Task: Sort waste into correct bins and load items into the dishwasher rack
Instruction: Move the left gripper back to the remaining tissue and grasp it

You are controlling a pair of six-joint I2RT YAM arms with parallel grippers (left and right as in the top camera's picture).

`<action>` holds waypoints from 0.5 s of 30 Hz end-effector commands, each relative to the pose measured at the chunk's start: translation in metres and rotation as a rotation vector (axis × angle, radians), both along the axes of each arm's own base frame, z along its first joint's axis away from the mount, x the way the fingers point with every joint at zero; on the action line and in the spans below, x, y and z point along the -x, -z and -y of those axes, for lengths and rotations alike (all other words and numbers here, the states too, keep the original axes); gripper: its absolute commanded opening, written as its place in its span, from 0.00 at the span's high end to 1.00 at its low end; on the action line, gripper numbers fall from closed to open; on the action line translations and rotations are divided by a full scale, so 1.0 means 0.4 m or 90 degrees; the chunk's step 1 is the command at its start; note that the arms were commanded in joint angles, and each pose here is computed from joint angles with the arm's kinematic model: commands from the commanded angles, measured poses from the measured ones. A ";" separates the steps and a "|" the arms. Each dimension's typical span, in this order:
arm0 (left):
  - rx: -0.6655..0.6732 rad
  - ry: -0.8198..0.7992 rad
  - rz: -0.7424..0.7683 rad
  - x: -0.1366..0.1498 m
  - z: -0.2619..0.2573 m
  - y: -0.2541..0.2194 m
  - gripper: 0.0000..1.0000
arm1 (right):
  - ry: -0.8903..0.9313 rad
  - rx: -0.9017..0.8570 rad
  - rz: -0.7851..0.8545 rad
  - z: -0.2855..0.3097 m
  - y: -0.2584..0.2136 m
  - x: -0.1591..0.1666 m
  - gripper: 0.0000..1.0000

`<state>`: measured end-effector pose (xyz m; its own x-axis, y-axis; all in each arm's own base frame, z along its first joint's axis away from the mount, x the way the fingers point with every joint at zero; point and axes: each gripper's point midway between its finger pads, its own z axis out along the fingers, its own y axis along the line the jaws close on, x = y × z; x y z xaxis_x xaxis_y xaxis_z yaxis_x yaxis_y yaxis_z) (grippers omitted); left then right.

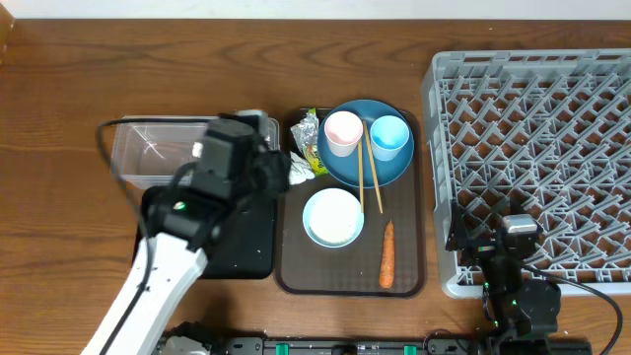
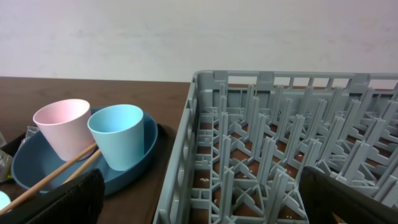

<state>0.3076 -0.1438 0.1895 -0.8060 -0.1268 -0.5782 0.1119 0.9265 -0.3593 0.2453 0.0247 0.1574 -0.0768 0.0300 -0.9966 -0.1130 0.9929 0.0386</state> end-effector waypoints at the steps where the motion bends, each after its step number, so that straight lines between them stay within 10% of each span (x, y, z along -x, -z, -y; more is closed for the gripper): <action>1: -0.021 0.020 -0.016 -0.012 0.037 0.037 0.48 | -0.016 -0.006 -0.004 -0.016 0.004 0.002 0.01; 15: -0.108 -0.004 -0.064 -0.079 0.075 0.208 0.48 | -0.016 -0.006 -0.004 -0.016 0.004 0.002 0.01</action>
